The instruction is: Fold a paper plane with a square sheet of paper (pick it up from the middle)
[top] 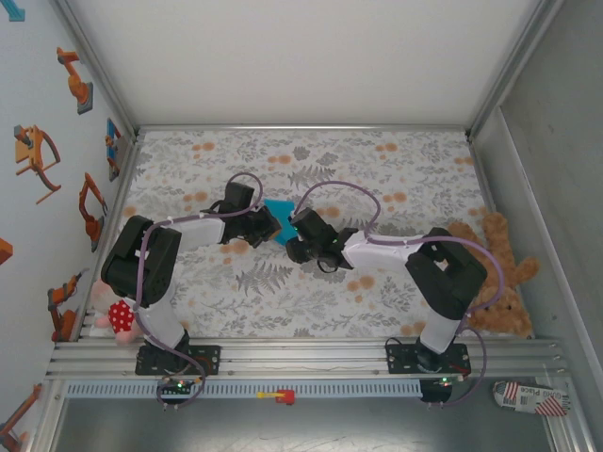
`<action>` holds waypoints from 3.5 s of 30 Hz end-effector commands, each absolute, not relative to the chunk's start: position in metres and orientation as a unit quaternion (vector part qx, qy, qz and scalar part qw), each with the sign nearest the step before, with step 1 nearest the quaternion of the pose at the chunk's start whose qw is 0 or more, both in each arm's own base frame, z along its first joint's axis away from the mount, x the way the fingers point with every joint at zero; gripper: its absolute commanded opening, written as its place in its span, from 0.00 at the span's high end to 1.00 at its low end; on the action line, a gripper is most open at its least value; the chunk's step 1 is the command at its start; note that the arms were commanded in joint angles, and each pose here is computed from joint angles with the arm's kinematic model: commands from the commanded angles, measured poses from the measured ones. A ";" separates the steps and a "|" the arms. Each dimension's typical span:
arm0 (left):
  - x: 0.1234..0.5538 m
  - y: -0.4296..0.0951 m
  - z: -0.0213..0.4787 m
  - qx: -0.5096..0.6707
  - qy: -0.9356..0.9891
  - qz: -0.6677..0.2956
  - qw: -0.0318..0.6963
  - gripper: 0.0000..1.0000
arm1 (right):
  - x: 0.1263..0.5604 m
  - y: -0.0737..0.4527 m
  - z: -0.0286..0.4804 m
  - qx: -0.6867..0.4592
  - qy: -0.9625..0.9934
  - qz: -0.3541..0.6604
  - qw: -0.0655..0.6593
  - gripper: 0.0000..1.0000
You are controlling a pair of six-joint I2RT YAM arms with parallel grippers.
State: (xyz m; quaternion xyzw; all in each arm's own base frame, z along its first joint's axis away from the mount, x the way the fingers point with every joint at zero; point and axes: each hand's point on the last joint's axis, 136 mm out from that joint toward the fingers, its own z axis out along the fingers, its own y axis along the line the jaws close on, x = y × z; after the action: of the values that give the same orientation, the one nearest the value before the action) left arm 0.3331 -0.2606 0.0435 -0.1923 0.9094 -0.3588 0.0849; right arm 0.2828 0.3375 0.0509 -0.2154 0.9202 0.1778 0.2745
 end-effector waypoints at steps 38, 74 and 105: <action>0.342 -0.252 0.055 -0.225 0.901 -0.363 0.075 0.90 | 0.301 0.337 0.030 -0.275 0.912 0.096 0.288 0.80; 0.341 -0.247 0.066 -0.222 0.903 -0.357 0.085 0.82 | 0.299 0.345 0.020 -0.290 0.909 0.107 0.278 0.85; 0.314 -0.218 0.083 -0.168 0.883 -0.409 0.157 0.61 | 0.273 0.362 0.027 -0.192 0.900 0.363 0.146 0.96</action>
State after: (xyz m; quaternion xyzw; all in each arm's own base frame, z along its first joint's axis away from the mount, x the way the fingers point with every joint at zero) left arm 0.3108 -0.2028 0.0674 -0.2169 0.8896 -0.3794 0.1325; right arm 0.2806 0.3560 0.0206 -0.2113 0.9097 0.3121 0.1746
